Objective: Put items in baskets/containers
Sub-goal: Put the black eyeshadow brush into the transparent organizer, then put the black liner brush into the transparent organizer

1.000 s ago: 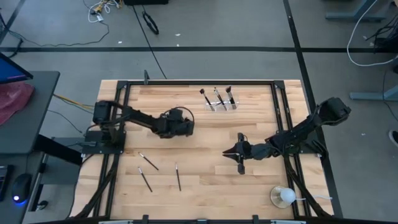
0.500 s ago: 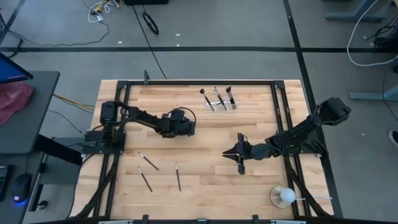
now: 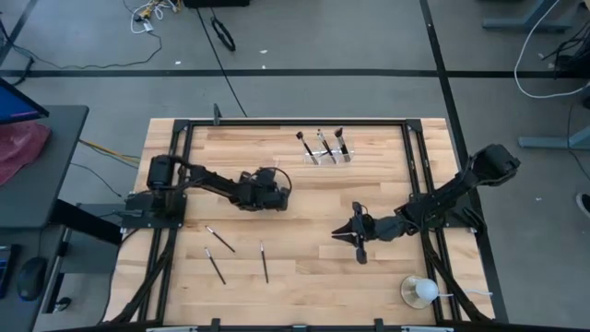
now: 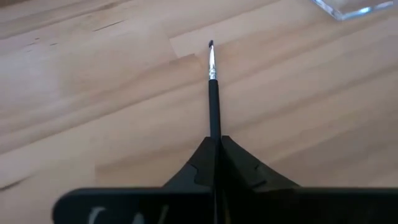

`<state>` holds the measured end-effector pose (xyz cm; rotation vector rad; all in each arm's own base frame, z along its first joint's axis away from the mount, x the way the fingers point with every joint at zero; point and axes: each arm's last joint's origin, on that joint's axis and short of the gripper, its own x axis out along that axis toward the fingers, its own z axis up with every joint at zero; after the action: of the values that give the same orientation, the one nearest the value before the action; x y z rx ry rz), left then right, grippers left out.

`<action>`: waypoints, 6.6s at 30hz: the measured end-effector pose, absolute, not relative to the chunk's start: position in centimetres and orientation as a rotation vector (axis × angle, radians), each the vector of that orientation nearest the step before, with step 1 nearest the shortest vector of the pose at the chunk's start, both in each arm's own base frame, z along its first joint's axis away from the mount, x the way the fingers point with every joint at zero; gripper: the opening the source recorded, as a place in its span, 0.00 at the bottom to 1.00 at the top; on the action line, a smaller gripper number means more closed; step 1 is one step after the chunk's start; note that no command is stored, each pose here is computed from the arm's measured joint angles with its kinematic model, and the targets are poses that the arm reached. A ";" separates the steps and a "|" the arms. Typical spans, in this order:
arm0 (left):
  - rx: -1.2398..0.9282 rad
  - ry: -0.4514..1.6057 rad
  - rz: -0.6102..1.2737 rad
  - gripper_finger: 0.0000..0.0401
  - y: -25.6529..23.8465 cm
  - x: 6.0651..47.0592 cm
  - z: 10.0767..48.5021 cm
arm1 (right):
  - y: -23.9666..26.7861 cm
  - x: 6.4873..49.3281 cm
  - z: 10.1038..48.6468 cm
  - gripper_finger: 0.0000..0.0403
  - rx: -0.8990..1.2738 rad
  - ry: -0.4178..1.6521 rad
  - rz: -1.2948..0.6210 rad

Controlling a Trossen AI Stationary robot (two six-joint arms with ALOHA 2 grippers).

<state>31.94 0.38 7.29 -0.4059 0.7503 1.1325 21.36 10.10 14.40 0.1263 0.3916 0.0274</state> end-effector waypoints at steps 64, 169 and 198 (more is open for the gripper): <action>-0.132 0.173 0.269 0.05 -12.4 35.8 15.8 | 10.2 21.8 13.9 0.04 0.069 -0.031 -0.014; -0.811 0.925 0.618 0.59 -19.3 30.1 16.2 | 6.3 17.5 15.1 0.19 0.112 0.215 0.129; -0.607 0.863 0.913 0.10 -18.8 29.3 10.8 | 6.2 17.5 15.2 0.19 0.113 0.195 0.110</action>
<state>29.29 -18.80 10.79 -0.6073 0.8627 0.9125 17.48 6.23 15.19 0.1134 0.1952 0.1104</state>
